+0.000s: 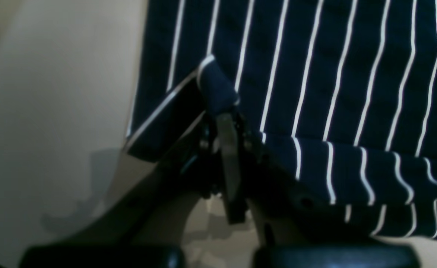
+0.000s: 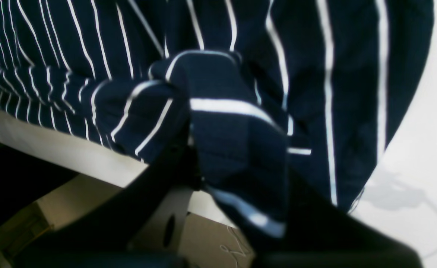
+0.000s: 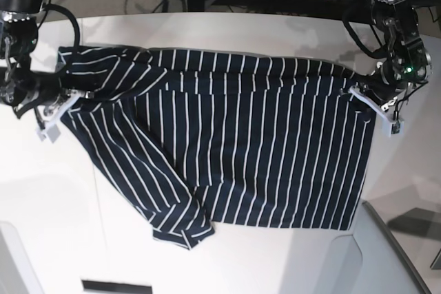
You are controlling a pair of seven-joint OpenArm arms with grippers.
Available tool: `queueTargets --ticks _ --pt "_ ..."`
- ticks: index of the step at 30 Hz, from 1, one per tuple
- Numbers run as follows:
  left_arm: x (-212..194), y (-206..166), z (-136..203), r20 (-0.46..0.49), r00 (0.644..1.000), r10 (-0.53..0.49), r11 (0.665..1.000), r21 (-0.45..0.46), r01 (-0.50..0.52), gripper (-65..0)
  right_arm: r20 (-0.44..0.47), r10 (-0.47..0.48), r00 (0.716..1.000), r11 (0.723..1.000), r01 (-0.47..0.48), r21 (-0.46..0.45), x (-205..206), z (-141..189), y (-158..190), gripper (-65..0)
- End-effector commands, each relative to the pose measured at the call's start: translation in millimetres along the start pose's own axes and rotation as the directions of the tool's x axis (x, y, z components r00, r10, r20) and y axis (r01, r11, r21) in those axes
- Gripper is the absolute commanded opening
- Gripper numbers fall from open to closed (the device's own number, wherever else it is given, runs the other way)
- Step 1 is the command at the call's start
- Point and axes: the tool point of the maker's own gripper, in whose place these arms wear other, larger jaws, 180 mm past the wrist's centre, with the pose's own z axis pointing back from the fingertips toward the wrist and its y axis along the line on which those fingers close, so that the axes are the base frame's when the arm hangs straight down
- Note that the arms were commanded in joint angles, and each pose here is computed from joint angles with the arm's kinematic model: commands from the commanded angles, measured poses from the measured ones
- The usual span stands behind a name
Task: Layout the t-shirt on the table in an organized manner, then fold the t-shirt properly
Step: 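Drag the held shirt edge toward the robot with both grippers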
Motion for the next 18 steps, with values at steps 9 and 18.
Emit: queueTargets --ticks 9,18 --pt "13 4 -7 0.019 1.000 0.022 1.000 -0.004 -0.022 -65.0 0.077 0.033 0.996 0.999 -0.034 0.015 33 9 8 -64.2" --pt "13 8 -6 0.017 1.000 0.017 1.000 0.012 -0.018 -65.0 0.058 0.140 0.988 0.988 -0.143 0.053 45 -2 41 -64.2"
